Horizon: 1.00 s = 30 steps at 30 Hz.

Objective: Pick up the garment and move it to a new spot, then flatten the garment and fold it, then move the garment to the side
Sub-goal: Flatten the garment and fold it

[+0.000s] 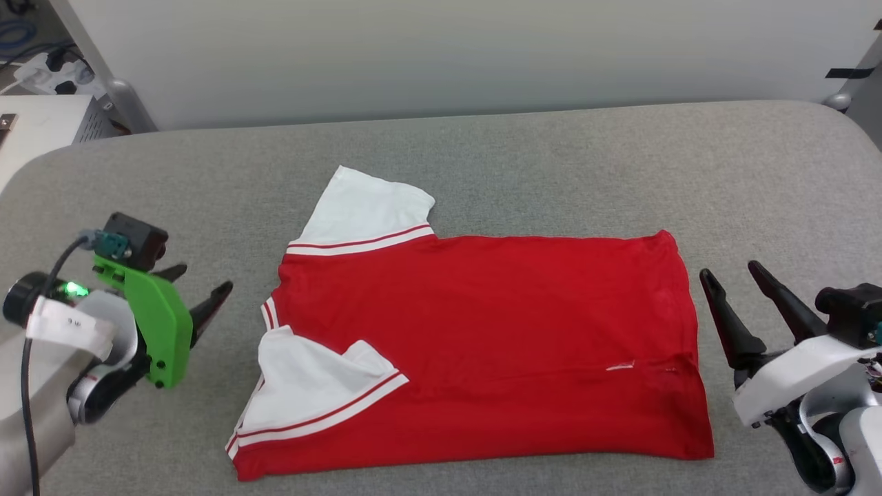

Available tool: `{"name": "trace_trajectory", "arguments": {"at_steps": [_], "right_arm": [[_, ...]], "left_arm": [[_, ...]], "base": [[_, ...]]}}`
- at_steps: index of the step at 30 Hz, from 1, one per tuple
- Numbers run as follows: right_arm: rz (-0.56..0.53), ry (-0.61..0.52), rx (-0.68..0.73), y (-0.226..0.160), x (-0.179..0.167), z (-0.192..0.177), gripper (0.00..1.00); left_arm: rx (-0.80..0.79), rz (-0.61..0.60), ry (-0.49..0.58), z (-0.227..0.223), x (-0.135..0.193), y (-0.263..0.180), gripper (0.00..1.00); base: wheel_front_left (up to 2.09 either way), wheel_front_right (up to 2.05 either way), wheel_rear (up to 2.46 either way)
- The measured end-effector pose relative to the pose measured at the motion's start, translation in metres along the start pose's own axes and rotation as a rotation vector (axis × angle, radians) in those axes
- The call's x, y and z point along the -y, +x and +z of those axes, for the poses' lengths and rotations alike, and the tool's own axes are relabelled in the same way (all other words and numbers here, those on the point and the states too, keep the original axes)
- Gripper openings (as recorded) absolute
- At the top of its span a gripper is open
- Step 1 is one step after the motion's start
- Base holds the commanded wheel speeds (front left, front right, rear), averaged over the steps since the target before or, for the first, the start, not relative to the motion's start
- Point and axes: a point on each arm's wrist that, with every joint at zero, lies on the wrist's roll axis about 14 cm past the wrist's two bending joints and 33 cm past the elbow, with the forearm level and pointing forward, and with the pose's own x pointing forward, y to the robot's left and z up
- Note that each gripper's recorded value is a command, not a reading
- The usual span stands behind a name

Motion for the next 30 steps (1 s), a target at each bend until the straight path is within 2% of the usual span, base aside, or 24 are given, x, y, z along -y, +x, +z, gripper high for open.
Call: {"name": "trace_trajectory", "arguments": {"at_steps": [5, 10, 14, 20, 25, 30], "right_arm": [[-0.019, 0.008, 0.135, 0.003, -0.011, 0.023, 1.00], [-0.020, 0.001, 0.154, 0.009, -0.018, 0.021, 1.00], [-0.027, 0.002, 0.143, 0.016, -0.018, 0.015, 1.00], [-0.026, -0.006, 0.118, 0.034, -0.015, 0.002, 1.00], [-0.039, -0.012, 0.094, 0.048, -0.005, -0.012, 1.00], [-0.056, -0.010, 0.050, 0.055, 0.003, -0.031, 1.00]], "left_arm": [[0.073, 0.003, 0.042, 0.046, -0.006, 0.027, 1.00], [0.076, 0.004, 0.065, 0.084, -0.016, 0.061, 1.00], [0.022, -0.041, 0.079, 0.097, -0.010, 0.093, 1.00], [-0.184, -0.102, 0.018, 0.088, -0.004, 0.140, 1.00], [-0.306, -0.124, 0.011, 0.080, -0.004, 0.177, 1.00], [-0.429, -0.140, 0.001, 0.050, -0.001, 0.210, 1.00]], "base": [[0.00, 0.00, 0.00], [0.00, 0.00, 0.00], [0.00, 0.00, 0.00], [0.00, 0.00, 0.00], [0.00, 0.00, 0.00], [0.00, 0.00, 0.00]]}}
